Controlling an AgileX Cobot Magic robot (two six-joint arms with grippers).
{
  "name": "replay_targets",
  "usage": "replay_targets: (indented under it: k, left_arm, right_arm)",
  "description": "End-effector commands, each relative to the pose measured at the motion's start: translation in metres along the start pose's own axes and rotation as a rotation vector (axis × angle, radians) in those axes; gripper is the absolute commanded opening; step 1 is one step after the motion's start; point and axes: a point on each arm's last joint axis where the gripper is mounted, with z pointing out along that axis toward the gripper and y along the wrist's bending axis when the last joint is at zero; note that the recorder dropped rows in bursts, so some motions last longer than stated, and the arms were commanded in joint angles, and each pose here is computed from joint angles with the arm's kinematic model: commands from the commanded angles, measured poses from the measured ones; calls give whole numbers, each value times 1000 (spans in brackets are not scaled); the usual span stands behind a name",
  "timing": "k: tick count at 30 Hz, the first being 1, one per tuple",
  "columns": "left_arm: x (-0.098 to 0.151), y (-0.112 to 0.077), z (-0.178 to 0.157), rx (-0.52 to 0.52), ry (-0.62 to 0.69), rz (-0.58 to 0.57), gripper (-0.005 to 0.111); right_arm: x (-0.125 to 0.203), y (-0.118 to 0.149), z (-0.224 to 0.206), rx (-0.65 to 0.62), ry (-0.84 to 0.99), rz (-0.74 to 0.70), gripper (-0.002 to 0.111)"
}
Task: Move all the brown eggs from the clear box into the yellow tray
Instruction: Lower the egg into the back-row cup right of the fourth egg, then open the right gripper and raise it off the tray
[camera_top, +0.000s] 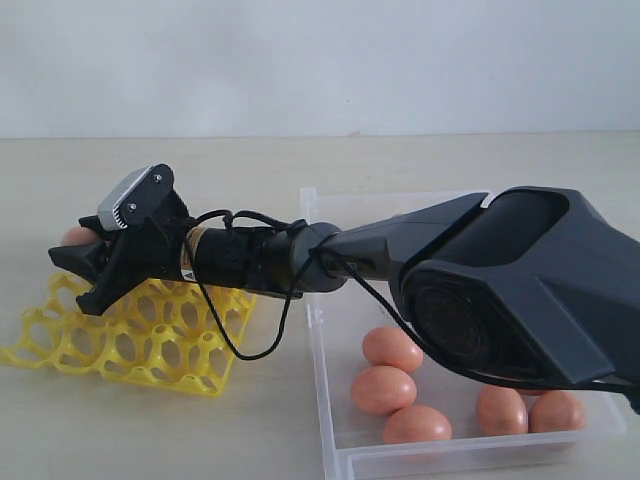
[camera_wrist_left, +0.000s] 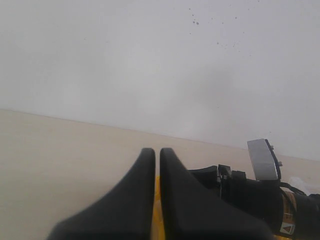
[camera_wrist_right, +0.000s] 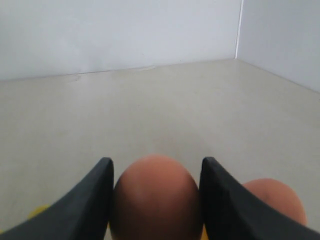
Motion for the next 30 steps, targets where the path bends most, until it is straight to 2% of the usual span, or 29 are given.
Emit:
replay_targets:
  k: [1,7,9,10,11,17,21,22,30]
  left_arm:
    - [-1,-1,0,6,-1,-2,4]
    - [-1,-1,0,6,-1,-2,4]
    - [-1,-1,0,6,-1,-2,4]
    - [-1,-1,0,6,-1,-2,4]
    - [-1,-1,0,6,-1,-2,4]
    - [-1,-1,0,6,-1,-2,4]
    - [-1,-1,0,6,-1,-2,4]
    - [-1,-1,0,6,-1,-2,4]
    - [-1,-1,0,6,-1,-2,4]
  right_arm:
    - [1,-1,-1,5,-4,-10,42]
    - [2,0,-1,3,5,-20,43]
    - [2,-1,-1,6,0,-18,55]
    - [1,-2,-1,24,-9,1,64]
    - [0,-4,-1,37,-15,15,67]
    - [-4,-5,-1,50,-17,27,66]
    - [-34,-6,-1,50,-57,126,66]
    - [-45,-6,-2,41,-70,146,63]
    - [-105,14,-9,-143,-43,90,10]
